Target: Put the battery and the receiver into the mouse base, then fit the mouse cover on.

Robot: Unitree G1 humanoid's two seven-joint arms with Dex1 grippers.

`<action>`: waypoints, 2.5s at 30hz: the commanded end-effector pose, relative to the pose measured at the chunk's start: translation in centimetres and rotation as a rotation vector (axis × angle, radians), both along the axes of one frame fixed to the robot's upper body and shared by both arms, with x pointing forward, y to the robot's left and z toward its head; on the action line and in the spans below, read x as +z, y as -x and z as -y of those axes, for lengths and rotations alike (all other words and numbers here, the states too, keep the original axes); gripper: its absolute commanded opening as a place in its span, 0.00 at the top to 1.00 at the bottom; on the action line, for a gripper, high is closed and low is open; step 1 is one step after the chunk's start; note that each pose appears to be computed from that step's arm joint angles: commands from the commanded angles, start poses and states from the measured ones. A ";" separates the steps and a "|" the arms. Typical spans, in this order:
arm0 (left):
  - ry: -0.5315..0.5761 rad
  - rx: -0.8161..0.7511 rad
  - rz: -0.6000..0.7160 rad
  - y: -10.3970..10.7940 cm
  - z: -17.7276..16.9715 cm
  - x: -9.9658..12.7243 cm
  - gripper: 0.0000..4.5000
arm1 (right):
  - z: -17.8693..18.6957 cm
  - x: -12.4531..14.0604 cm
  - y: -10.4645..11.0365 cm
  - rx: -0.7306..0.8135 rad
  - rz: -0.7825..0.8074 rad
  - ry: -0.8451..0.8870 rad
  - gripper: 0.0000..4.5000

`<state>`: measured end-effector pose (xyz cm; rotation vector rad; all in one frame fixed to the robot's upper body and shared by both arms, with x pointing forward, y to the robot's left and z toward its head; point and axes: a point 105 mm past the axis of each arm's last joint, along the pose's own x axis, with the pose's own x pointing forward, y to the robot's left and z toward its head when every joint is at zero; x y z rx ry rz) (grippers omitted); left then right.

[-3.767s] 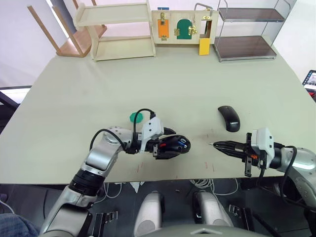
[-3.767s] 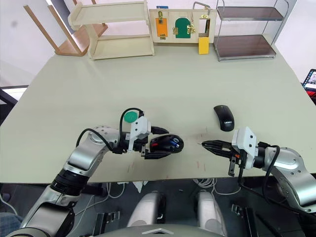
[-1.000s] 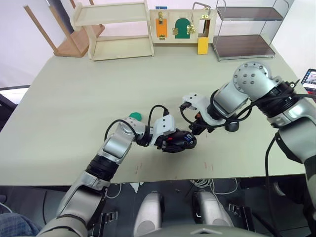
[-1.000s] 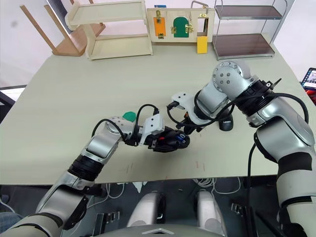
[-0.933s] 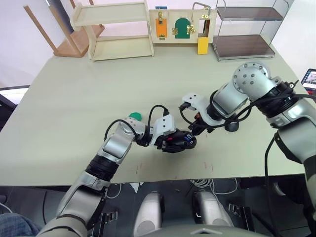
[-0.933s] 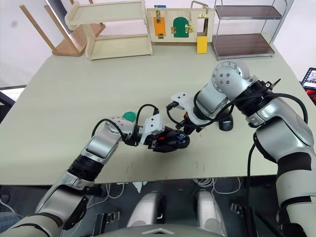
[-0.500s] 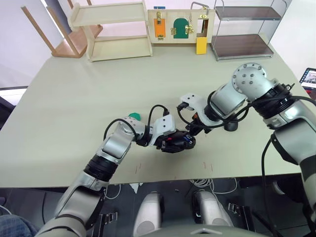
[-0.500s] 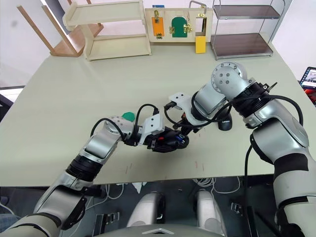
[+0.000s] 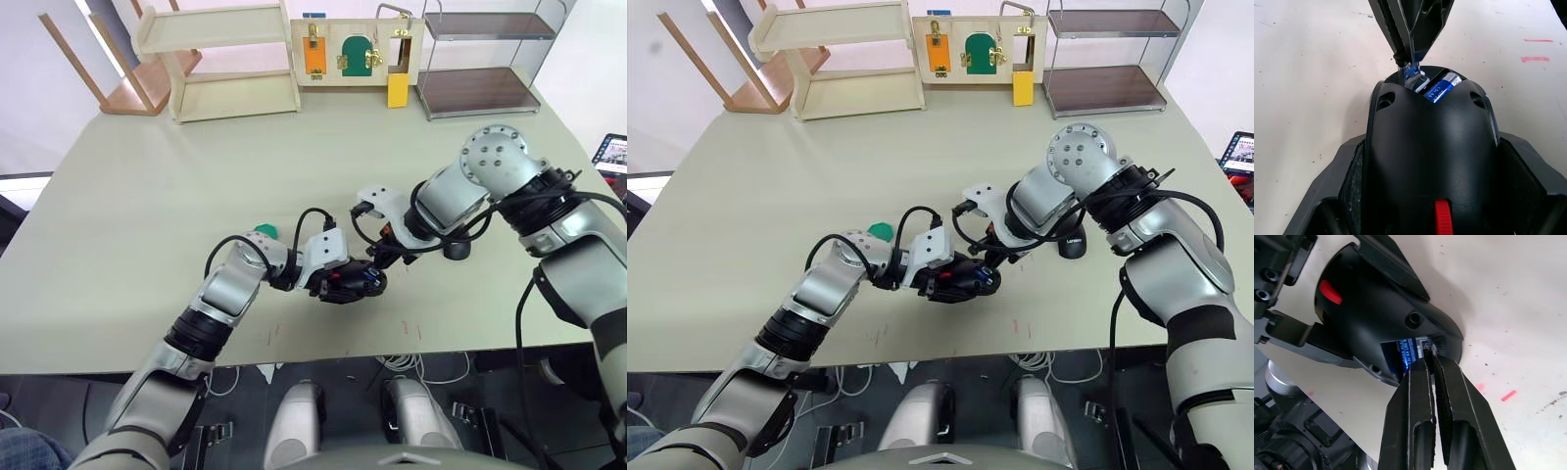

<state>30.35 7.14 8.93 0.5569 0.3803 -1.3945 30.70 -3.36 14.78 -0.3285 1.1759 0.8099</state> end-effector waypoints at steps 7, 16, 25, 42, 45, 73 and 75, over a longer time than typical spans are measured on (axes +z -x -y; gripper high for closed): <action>-0.008 -0.016 -0.042 0.8 0.2 -0.9 0.34 | -0.3 0.1 0.6 0.021 -0.020 -0.023 1.00; -0.010 -0.022 -0.046 0.9 0.2 -1.0 0.34 | 0.6 -0.2 0.4 0.030 0.025 0.026 1.00; -0.011 -0.028 -0.044 0.9 0.3 -0.9 0.34 | 0.3 0.0 0.3 0.045 0.047 0.021 1.00; -0.011 -0.025 -0.049 1.0 0.2 -1.0 0.34 | 0.0 -1.4 0.9 0.043 0.013 0.002 1.00; -0.011 -0.024 -0.050 1.0 0.1 -1.0 0.34 | -0.3 -1.3 0.9 0.042 0.008 -0.022 1.00; -0.013 -0.026 -0.054 1.0 0.0 -1.3 0.34 | 0.1 -0.9 0.9 0.054 0.040 -0.019 0.48; -0.014 -0.026 -0.054 1.0 0.0 -1.3 0.34 | 0.1 -0.7 0.9 0.054 0.042 -0.023 0.48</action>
